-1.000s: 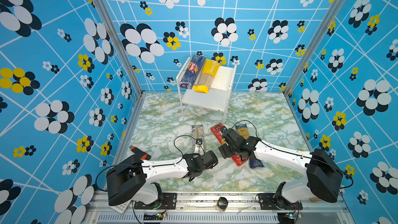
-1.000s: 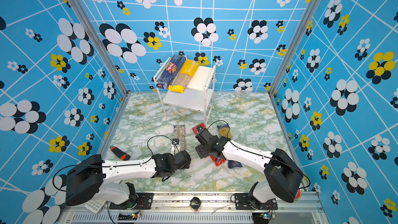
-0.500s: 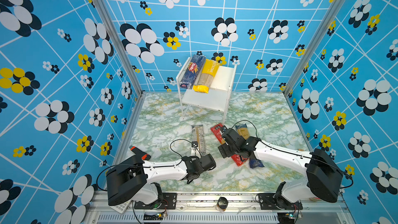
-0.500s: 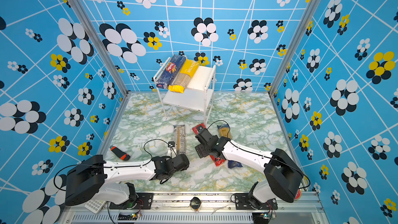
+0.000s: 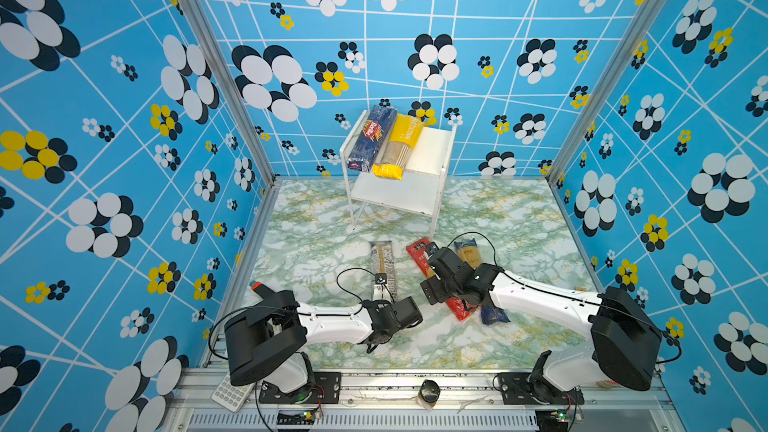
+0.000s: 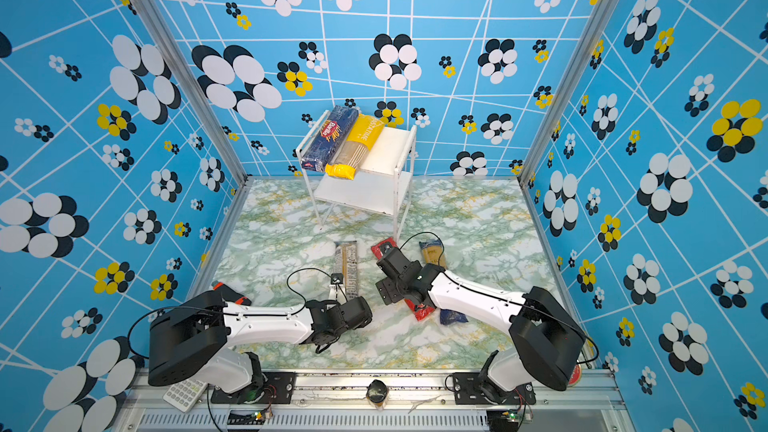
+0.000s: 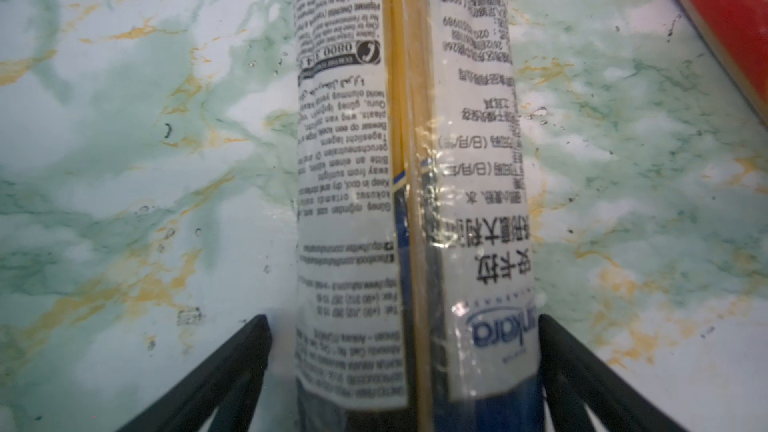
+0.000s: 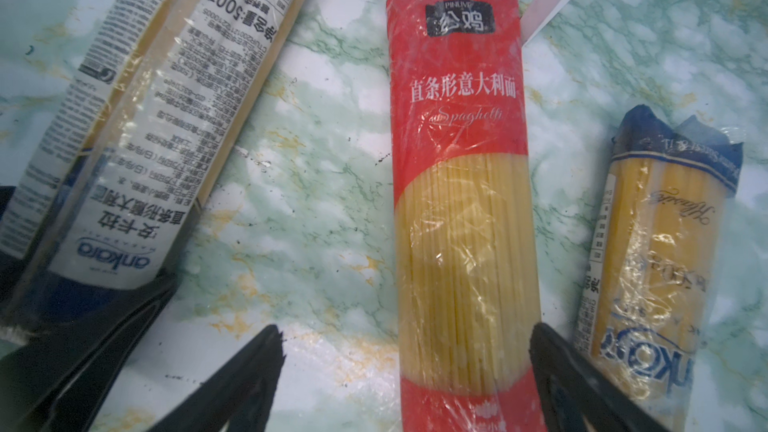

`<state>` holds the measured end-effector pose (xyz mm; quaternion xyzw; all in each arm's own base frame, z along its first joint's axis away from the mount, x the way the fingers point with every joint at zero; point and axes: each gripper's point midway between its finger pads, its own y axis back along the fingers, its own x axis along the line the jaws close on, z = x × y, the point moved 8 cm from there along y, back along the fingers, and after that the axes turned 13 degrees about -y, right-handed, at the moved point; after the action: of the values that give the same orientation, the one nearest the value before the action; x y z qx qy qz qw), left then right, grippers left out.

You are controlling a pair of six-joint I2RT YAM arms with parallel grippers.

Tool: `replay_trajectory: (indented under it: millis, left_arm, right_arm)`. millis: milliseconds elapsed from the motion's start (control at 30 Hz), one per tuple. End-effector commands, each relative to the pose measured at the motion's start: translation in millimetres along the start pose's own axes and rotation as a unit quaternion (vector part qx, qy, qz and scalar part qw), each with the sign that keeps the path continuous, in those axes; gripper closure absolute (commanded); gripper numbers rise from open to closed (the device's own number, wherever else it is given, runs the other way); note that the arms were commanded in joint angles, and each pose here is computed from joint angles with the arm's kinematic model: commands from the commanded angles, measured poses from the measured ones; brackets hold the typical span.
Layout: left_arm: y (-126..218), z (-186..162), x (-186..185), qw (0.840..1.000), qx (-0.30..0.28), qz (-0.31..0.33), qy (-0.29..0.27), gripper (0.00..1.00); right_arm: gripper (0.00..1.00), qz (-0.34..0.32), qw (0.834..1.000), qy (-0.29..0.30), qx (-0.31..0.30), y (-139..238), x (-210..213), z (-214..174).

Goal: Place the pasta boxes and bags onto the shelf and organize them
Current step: 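Lift the clear bag off the table with the left gripper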

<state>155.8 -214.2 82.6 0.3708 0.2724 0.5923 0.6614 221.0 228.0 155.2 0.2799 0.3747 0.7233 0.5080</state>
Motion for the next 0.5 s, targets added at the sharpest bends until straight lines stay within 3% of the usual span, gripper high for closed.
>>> replay_trajectory:
  millis: [0, 267, 467]
  left_arm:
    - [-2.3, -4.1, -2.8, 1.0, 0.016, 0.002, -0.005, 0.01]
    - [-2.0, -6.8, 1.2, 1.0, 0.017, 0.008, -0.007, 0.0]
    - [-3.7, -7.9, 4.0, 1.0, 0.022, 0.011, -0.013, 0.18]
  right_arm:
    - [0.05, -0.005, 1.0, -0.011, -0.004, 0.6, -5.1, -2.3]
    - [0.05, -0.005, 1.0, -0.011, -0.004, -0.4, -5.0, -2.1]
    - [0.05, -0.004, 1.0, -0.01, -0.004, 0.1, -5.0, -2.1]
